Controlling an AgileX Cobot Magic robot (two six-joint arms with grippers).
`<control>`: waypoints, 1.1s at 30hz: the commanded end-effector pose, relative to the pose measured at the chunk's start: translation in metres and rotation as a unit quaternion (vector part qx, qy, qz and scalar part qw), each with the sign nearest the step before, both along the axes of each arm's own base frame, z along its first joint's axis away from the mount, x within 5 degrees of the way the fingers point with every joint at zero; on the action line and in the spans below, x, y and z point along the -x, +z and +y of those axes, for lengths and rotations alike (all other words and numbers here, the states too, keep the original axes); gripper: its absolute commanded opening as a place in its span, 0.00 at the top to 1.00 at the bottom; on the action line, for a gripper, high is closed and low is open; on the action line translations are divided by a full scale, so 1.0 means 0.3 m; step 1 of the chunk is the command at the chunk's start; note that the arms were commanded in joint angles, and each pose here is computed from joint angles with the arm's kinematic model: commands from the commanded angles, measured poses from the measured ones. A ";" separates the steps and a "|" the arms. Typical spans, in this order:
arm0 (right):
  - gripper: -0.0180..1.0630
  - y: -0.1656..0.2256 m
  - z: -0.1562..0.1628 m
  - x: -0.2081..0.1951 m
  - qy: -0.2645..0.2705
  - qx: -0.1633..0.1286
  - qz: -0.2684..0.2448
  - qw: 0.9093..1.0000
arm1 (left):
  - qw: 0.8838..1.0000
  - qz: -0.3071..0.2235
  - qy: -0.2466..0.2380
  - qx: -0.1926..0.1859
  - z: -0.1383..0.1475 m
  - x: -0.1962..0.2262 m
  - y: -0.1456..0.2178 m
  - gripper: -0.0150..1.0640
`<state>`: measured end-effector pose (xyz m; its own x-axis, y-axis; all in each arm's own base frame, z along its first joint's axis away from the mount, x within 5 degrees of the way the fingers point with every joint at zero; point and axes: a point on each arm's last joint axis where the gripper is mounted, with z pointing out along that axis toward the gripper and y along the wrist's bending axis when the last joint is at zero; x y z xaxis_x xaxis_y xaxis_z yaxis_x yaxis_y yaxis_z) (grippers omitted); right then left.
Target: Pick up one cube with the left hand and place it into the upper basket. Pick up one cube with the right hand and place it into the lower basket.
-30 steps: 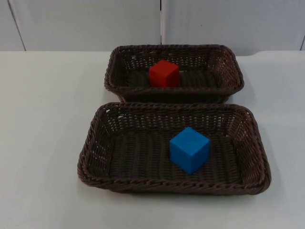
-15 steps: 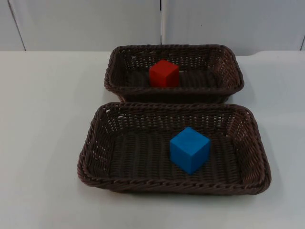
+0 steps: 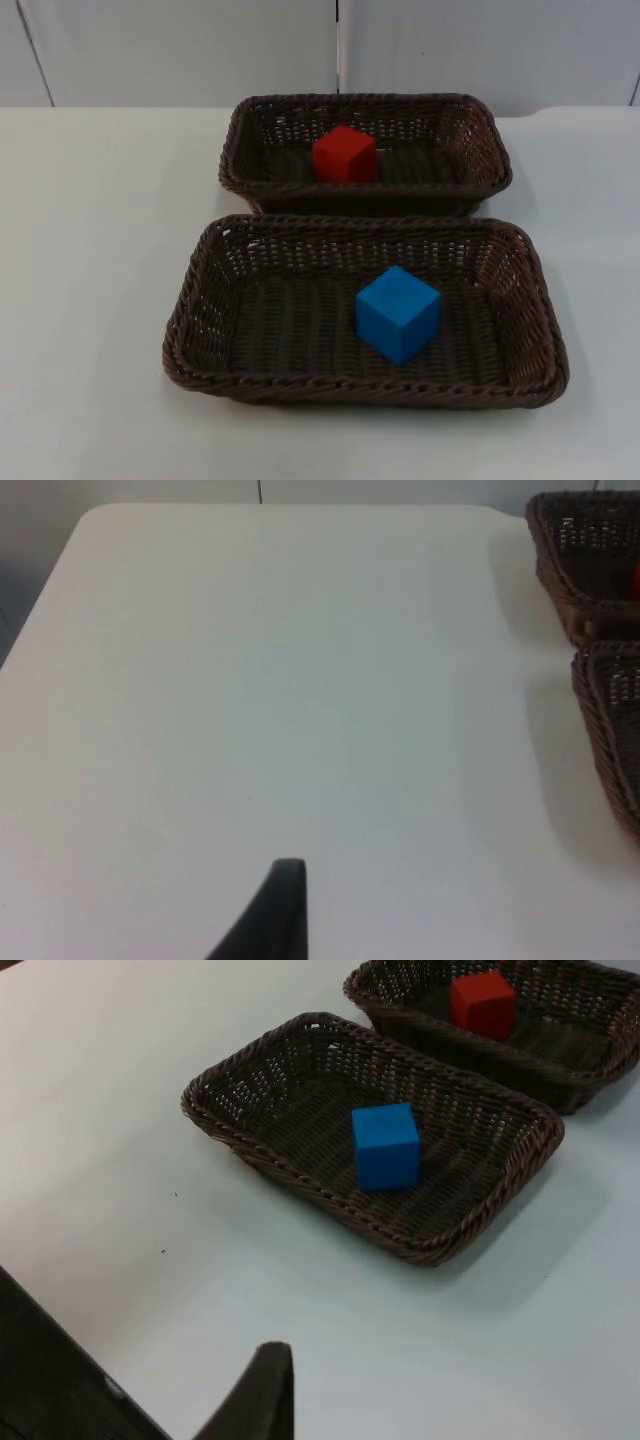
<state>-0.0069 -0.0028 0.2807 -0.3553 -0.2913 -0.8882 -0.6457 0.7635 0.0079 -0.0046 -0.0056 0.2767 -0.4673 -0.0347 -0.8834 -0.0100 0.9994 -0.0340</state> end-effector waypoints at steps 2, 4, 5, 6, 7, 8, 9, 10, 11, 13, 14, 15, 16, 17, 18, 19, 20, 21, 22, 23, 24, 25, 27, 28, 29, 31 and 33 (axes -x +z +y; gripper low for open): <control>0.01 -0.002 0.000 0.001 -0.004 -0.002 0.000 1.000 | 1.000 0.001 0.004 0.002 0.001 0.000 -0.005 0.01; 0.01 -0.002 0.001 0.001 -0.010 -0.002 0.000 1.000 | 1.000 0.001 0.004 0.002 0.001 0.000 -0.005 0.01; 0.01 -0.002 0.001 0.001 -0.015 -0.002 0.000 1.000 | 1.000 0.001 0.004 0.002 0.001 0.000 -0.005 0.01; 0.01 -0.002 0.002 0.002 -0.029 -0.002 0.000 1.000 | 1.000 0.001 0.004 0.002 0.001 0.000 -0.005 0.01; 0.01 -0.002 0.002 0.002 -0.040 -0.002 0.000 0.999 | 1.000 0.001 0.004 0.002 0.001 0.000 -0.005 0.01; 0.01 -0.002 0.002 0.002 -0.048 -0.002 0.000 0.999 | 1.000 0.001 0.004 0.002 0.001 0.000 -0.005 0.01; 0.01 -0.002 0.002 0.002 -0.048 -0.002 0.000 0.999 | 1.000 0.001 0.004 0.002 0.001 0.000 -0.005 0.01; 0.01 -0.002 0.003 0.002 -0.058 -0.002 0.000 0.998 | 1.000 0.001 0.004 0.002 0.001 0.000 -0.005 0.01; 0.01 -0.002 0.003 0.002 -0.068 -0.001 0.000 0.998 | 1.000 0.001 0.004 0.002 0.001 0.000 -0.005 0.01; 0.01 -0.002 0.004 0.002 -0.084 -0.001 0.000 0.996 | 1.000 0.001 0.004 0.002 0.001 0.000 -0.005 0.01; 0.01 -0.002 0.004 0.002 -0.084 -0.001 0.000 0.996 | 1.000 0.001 0.004 0.002 0.001 0.000 -0.005 0.01; 0.01 -0.002 0.005 0.002 -0.092 -0.001 0.000 0.996 | 1.000 0.001 0.004 0.002 0.001 0.000 -0.005 0.01; 0.01 -0.002 0.005 0.002 -0.099 -0.001 0.000 0.995 | 1.000 0.001 0.004 0.002 0.001 0.000 -0.005 0.01; 0.01 -0.002 0.005 0.003 -0.106 -0.001 0.000 0.994 | 1.000 0.001 0.004 0.002 0.001 0.000 -0.005 0.01; 0.01 -0.002 0.006 0.003 -0.113 -0.001 0.000 0.994 | 1.000 0.001 0.004 0.002 0.001 0.000 -0.005 0.01; 0.01 -0.002 0.006 0.003 -0.120 -0.001 0.000 0.993 | 1.000 0.001 0.004 0.002 0.001 0.000 -0.005 0.01; 0.01 -0.002 0.006 0.003 -0.120 -0.001 0.000 0.993 | 1.000 0.001 0.004 0.002 0.001 0.000 -0.005 0.01; 0.01 -0.002 0.006 0.003 -0.127 -0.001 0.000 0.992 | 1.000 0.001 0.004 0.002 0.001 0.000 -0.005 0.01; 0.01 -0.002 0.007 0.003 -0.132 -0.001 0.000 0.991 | 1.000 0.001 0.004 0.002 0.001 0.000 -0.005 0.01; 0.01 -0.002 0.007 0.003 -0.139 -0.001 0.000 0.990 | 1.000 0.001 0.004 0.002 0.001 0.000 -0.005 0.01; 0.01 -0.002 0.007 0.003 -0.145 -0.001 0.000 0.989 | 1.000 0.001 0.004 0.002 0.001 0.000 -0.005 0.01; 0.01 -0.002 0.008 0.003 -0.151 -0.001 0.000 0.989 | 1.000 0.001 0.004 0.002 0.001 0.000 -0.005 0.01; 0.01 -0.002 0.008 0.003 -0.157 -0.001 0.000 0.988 | 1.000 0.001 0.004 0.002 0.001 0.000 -0.005 0.01; 0.01 -0.002 0.008 0.003 -0.163 -0.001 0.000 0.987 | 1.000 0.001 0.004 0.002 0.001 0.000 -0.005 0.01; 0.01 -0.002 0.009 0.003 -0.169 -0.001 0.000 0.986 | 1.000 0.001 0.004 0.002 0.001 0.000 -0.005 0.01; 0.01 -0.002 0.009 0.003 -0.181 -0.001 0.000 0.983 | 1.000 0.001 0.004 0.002 0.001 0.000 -0.005 0.01; 0.01 -0.002 0.010 0.003 -0.187 -0.001 0.000 0.982 | 1.000 0.001 0.004 0.002 0.001 0.000 -0.005 0.01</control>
